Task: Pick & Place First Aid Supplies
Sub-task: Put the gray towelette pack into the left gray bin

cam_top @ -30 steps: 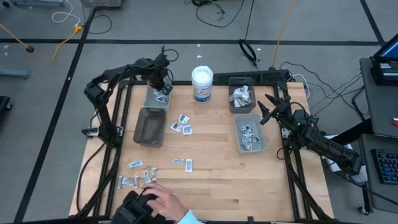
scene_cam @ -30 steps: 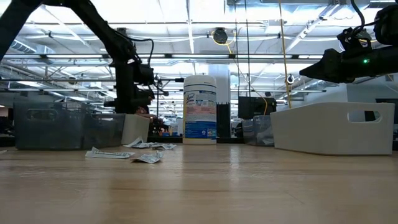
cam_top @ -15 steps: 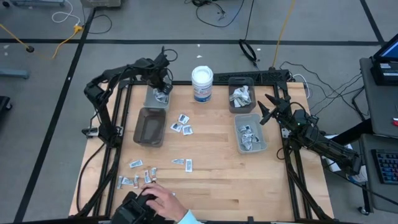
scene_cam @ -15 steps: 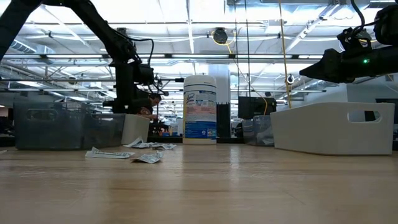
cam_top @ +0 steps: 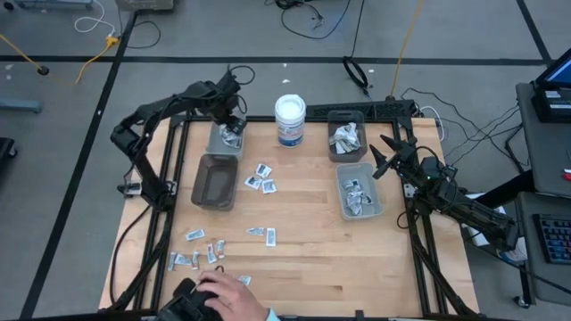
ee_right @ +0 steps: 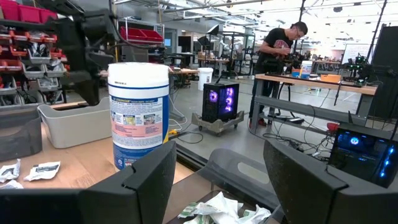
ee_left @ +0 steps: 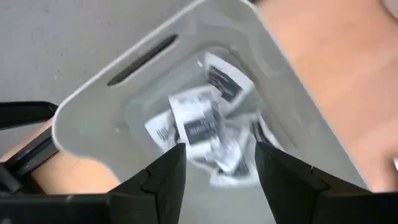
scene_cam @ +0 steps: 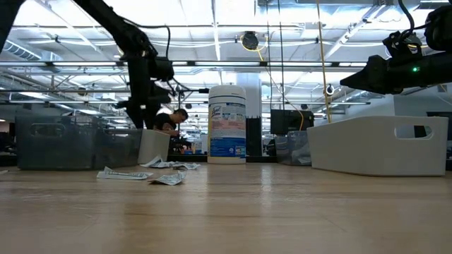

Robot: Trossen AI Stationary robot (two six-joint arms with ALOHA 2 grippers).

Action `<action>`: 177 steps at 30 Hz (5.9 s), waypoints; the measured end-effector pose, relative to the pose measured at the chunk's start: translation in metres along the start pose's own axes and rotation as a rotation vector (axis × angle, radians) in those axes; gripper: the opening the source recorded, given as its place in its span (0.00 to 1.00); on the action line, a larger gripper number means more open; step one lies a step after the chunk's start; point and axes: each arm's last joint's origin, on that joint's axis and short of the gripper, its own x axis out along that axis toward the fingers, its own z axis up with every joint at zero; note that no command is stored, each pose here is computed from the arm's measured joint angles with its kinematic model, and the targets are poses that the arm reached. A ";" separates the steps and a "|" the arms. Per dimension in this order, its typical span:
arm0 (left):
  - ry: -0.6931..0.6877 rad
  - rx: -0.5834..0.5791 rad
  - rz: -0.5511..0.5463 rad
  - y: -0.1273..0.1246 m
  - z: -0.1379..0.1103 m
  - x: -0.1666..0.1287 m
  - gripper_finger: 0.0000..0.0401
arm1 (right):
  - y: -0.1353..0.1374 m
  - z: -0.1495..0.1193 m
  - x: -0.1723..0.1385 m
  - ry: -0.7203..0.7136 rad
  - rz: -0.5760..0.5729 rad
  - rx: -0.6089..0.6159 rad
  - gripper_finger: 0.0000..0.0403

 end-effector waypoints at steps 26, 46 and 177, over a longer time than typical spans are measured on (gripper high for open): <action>0.046 0.582 -0.068 -0.077 -0.045 -0.056 0.49 | 0.000 0.000 0.000 0.001 0.000 0.000 0.59; 0.004 0.920 -0.161 -0.181 -0.092 -0.062 0.49 | 0.000 0.000 0.000 0.000 0.000 0.000 0.59; 0.159 0.076 0.055 0.003 -0.002 0.035 0.02 | 0.000 0.000 0.000 0.002 0.000 -0.001 0.59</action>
